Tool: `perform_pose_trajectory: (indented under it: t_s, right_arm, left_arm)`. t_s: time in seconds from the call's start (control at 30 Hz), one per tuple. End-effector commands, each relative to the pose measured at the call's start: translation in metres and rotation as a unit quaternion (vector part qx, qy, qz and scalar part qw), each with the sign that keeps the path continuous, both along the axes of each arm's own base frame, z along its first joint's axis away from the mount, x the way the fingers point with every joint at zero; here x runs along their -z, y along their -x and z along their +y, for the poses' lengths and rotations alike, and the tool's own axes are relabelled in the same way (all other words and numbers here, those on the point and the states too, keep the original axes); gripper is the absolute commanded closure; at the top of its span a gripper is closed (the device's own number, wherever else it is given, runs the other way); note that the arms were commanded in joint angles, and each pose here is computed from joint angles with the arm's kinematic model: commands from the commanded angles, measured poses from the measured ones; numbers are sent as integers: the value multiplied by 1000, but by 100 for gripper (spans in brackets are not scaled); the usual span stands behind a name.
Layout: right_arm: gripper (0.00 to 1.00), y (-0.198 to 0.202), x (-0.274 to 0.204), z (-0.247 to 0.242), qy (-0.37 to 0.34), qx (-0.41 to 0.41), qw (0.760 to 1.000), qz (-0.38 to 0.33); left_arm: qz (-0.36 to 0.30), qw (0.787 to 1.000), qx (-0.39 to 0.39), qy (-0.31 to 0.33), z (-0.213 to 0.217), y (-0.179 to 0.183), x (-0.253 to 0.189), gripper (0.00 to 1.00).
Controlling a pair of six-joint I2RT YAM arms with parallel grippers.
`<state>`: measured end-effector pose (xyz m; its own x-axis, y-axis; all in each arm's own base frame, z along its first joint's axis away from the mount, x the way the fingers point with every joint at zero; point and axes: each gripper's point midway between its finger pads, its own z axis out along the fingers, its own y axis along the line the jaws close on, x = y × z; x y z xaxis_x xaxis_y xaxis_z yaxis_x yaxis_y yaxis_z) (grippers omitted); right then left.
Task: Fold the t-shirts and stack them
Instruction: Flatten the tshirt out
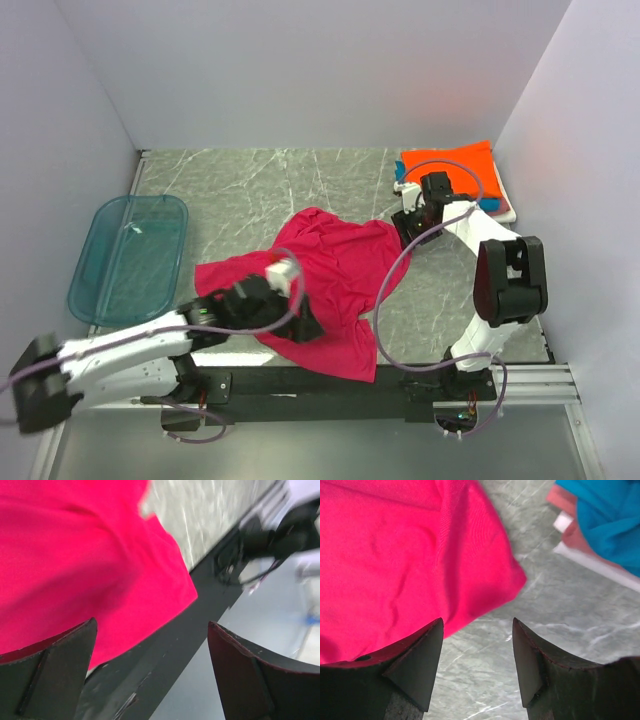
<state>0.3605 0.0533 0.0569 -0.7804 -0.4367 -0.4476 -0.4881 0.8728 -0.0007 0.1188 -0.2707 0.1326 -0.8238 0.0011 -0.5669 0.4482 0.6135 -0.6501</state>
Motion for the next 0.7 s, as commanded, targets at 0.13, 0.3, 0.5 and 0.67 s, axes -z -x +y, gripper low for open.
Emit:
perform_pose_trajectory:
  t_s: [0.13, 0.3, 0.5, 0.67]
  right_arm:
    - [38, -5, -3, 10, -25, 12, 1000, 12]
    - [38, 0, 1, 10, -30, 12, 999, 20]
    - [42, 2, 5, 12, -39, 14, 999, 28]
    - [48, 0, 13, 14, -44, 32, 998, 43]
  left_arm:
    - [-73, 991, 79, -75, -89, 23, 26, 9]
    - [-88, 980, 65, -163, -119, 22, 66, 12]
    - [-102, 955, 28, -277, -113, 25, 102, 27]
    - [-92, 939, 19, -331, -102, 34, 133, 59]
